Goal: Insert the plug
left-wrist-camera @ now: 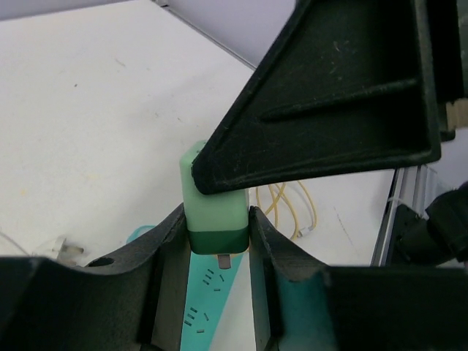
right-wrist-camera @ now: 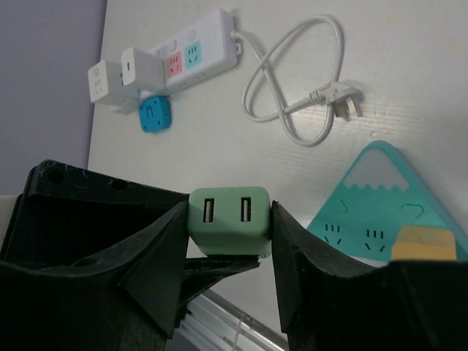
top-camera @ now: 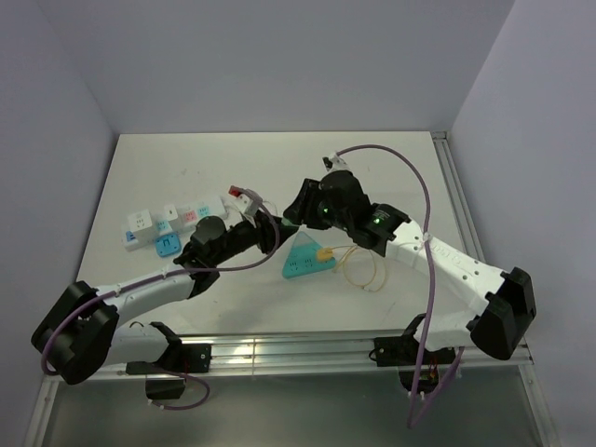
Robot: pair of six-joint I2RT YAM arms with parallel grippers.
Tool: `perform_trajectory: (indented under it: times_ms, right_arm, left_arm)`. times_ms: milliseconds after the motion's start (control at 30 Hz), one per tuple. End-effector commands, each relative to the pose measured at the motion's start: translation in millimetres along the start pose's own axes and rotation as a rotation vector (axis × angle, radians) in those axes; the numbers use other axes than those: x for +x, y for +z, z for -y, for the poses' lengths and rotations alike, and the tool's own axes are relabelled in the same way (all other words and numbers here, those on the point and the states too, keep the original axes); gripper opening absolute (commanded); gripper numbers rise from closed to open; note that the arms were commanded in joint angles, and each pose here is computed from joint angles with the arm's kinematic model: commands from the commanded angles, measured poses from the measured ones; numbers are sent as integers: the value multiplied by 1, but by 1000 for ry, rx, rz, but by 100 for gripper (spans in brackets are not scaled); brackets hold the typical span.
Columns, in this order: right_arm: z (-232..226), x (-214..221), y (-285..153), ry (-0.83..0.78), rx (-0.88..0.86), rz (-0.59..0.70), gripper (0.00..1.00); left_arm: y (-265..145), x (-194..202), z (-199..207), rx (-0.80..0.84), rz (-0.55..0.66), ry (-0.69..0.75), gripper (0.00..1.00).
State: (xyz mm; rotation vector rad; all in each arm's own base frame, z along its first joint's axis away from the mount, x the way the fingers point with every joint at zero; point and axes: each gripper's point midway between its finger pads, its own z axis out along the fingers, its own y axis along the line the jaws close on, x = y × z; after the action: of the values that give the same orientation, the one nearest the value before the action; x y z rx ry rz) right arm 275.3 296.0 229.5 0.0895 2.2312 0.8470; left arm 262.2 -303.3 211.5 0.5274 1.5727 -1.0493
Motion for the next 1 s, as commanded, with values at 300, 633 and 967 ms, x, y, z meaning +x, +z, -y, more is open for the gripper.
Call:
perform_trajectory:
  times_ms: [300, 633, 967]
  right_arm:
    - [4, 38, -47, -101, -104, -232, 41]
    - [23, 69, -59, -60, -170, -414, 53]
    - [29, 76, -60, -59, -167, -480, 61]
  left_arm:
    - [-3, 14, 18, 193, -1, 336, 1]
    - [-8, 16, 22, 197, 0, 445, 1]
    - [-4, 27, 32, 237, -32, 494, 0]
